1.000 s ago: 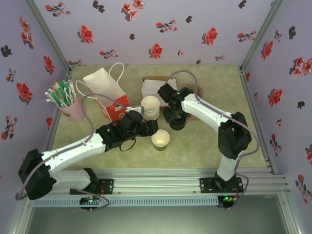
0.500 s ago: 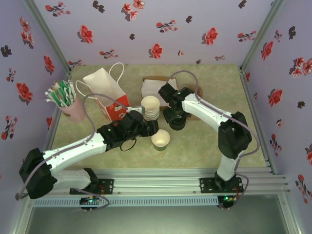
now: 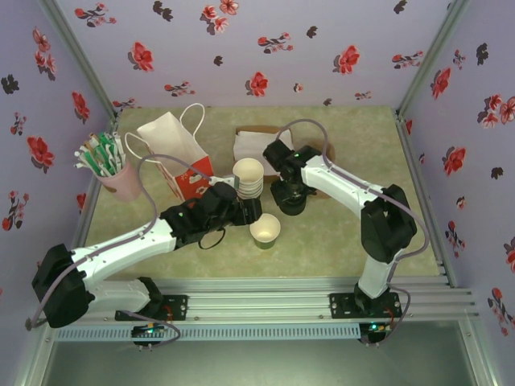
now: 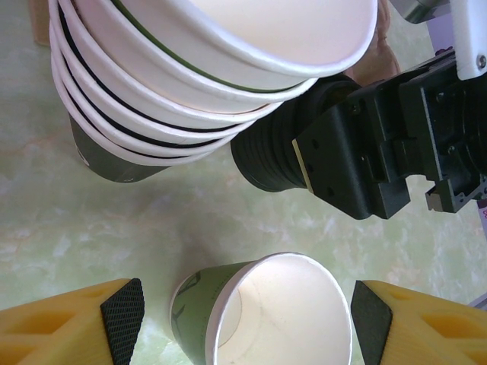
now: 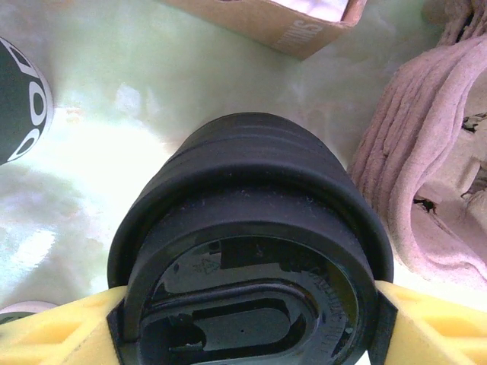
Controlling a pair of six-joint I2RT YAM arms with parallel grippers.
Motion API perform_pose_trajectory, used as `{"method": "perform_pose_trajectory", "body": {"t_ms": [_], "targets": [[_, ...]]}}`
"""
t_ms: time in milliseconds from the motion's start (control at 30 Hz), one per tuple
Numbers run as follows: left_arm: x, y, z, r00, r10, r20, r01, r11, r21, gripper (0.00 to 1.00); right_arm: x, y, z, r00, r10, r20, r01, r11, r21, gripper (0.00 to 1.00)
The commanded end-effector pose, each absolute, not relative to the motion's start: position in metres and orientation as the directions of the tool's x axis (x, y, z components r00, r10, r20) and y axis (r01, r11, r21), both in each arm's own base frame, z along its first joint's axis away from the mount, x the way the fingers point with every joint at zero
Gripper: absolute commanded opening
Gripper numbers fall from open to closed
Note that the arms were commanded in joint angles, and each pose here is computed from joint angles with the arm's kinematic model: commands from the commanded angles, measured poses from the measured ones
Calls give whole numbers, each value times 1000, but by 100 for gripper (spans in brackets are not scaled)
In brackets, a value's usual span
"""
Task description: Pack the takeout coffee
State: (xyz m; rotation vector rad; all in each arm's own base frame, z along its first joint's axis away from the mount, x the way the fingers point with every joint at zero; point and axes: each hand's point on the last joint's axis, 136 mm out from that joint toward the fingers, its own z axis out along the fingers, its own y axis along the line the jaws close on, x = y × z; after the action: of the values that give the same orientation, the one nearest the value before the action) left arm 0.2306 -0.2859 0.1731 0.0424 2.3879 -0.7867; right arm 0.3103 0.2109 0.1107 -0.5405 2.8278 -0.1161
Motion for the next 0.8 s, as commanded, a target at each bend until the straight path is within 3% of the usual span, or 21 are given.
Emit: {"method": "perform_pose_trajectory", "body": {"t_ms": [0,467,633,767], "targets": [[237,-293,184,-802,-183,-568,211,803,-557,75,310,207,126,-894,-354,-274,-337,935,-108,72],[240,-307,179,-816,-180,-549,216,787,-578,75,310,203,126,-901,-340,-268,-328,940,-90,73],[245,-321,175,-823,-187,-537,216,771,-599,70,309,203,121,-909,-329,-256,-325,944,-58,76],[249,-333,173,-820,-189,-541,227,760,-609,65,310,203,123,-912,-321,-257,-321,946,-43,72]]}}
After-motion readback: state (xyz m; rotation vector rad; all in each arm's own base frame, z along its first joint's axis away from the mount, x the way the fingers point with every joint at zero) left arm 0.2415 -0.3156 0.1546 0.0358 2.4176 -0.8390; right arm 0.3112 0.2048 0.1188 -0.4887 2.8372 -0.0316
